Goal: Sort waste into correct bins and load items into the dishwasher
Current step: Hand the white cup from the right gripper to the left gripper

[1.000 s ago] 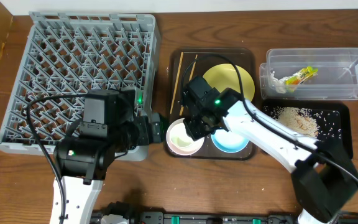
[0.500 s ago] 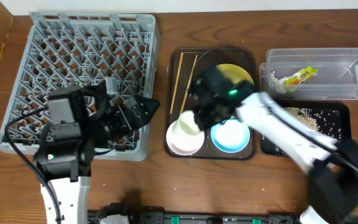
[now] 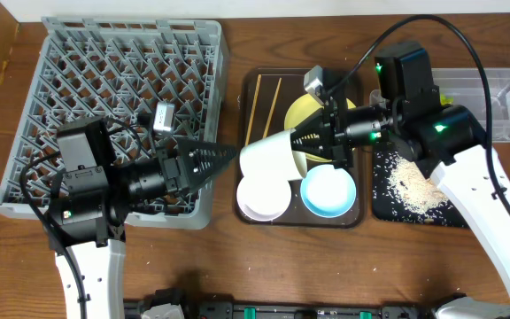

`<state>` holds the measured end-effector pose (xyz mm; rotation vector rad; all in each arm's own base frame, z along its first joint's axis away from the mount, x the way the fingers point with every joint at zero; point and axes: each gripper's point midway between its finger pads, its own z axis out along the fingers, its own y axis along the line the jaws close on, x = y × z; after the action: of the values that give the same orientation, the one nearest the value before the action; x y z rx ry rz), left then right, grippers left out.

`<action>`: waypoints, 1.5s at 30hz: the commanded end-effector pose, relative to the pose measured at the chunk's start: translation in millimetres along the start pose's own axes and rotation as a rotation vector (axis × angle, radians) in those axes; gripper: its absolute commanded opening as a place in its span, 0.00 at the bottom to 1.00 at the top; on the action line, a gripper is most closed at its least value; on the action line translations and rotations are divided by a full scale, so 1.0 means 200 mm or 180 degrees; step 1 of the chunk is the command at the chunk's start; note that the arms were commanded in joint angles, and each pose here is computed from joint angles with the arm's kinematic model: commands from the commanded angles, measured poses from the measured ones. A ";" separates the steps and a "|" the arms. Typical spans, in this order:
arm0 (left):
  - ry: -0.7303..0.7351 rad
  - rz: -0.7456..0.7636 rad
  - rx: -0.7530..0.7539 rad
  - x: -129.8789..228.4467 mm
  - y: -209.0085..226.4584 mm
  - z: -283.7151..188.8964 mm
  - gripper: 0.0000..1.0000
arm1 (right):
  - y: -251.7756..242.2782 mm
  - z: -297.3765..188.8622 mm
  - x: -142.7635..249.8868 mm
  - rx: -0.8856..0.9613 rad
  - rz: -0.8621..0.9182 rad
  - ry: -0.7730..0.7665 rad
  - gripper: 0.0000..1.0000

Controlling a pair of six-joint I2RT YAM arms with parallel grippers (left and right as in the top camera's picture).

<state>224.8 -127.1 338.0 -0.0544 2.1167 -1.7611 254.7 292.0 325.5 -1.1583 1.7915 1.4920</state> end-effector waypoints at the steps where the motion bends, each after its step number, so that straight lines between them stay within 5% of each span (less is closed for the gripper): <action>1: 0.0182 0.0137 0.0361 0.05 -0.12 -0.01 0.96 | 0.15 0.03 -0.02 -0.0562 -0.0276 -0.0058 0.01; 8: 0.0450 0.0161 0.0462 0.13 -0.16 0.05 0.95 | 0.14 0.12 -0.01 -0.0515 -0.0390 0.0024 0.01; 16: 0.0754 0.0192 0.0550 0.23 -0.19 0.12 0.82 | 0.10 0.16 -0.03 -0.0373 -0.0428 0.0017 0.01; 40: 0.0570 0.0211 0.0197 0.18 -0.10 0.14 0.69 | -0.02 0.12 -0.09 0.0005 -0.0244 -0.0094 0.01; 45: 0.0570 0.0212 0.0197 0.18 -0.10 0.14 0.56 | -0.04 0.12 -0.09 0.0054 -0.0242 -0.0094 0.05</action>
<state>194.8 -166.7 345.3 0.2066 2.1343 -1.8971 241.2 323.5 338.0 -1.2600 1.6446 1.5486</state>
